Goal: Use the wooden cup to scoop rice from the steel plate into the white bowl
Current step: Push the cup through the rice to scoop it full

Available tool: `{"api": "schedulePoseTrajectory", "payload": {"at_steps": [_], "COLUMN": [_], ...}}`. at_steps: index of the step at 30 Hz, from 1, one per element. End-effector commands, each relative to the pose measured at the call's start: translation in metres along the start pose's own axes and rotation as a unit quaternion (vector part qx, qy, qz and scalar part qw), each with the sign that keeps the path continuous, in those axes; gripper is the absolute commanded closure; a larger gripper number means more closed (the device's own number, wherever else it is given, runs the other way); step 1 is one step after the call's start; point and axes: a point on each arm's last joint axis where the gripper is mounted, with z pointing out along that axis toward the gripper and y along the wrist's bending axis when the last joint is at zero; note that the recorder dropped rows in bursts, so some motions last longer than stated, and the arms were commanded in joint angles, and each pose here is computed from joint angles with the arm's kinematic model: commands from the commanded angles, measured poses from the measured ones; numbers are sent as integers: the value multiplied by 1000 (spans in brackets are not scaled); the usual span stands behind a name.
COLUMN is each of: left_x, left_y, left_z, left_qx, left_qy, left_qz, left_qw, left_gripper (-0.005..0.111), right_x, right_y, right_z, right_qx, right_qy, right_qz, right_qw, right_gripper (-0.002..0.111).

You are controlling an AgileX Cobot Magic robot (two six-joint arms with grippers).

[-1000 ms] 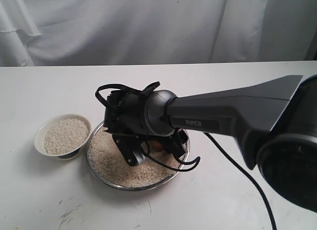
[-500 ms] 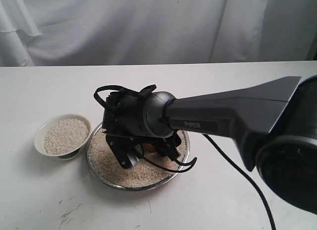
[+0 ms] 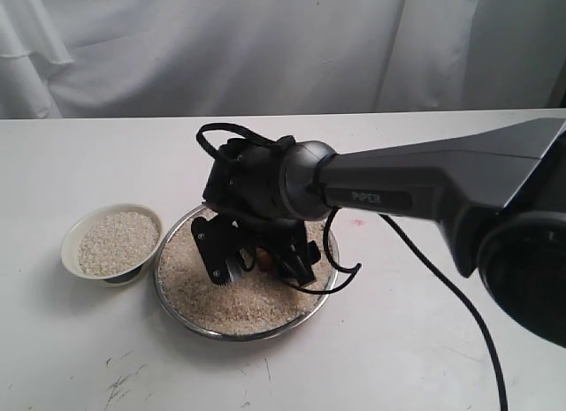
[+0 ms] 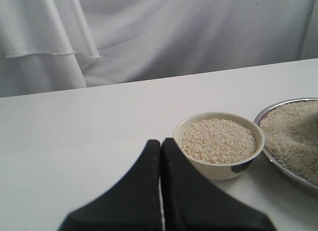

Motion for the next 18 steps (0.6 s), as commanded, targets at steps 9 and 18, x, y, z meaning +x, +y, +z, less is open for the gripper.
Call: {"api": "schedulePoseTrajectory", "payload": {"at_steps": [9,18], "left_x": [-2,-2], "left_y": [0,0], "left_z": [0,0], "left_qx": [3,3], "left_qy": [-3,-3], "left_qz": [-2,-2], "left_qw": [1000,1000], "left_gripper": [107,107], "right_x": [-1,5], "right_y": [-4,-5], "right_z": [1,6], "right_qx": [-11,-30], "right_qy": [-87,-117], "right_qz": [48,80], "right_qw": [995,989], "right_gripper": [108,108]}}
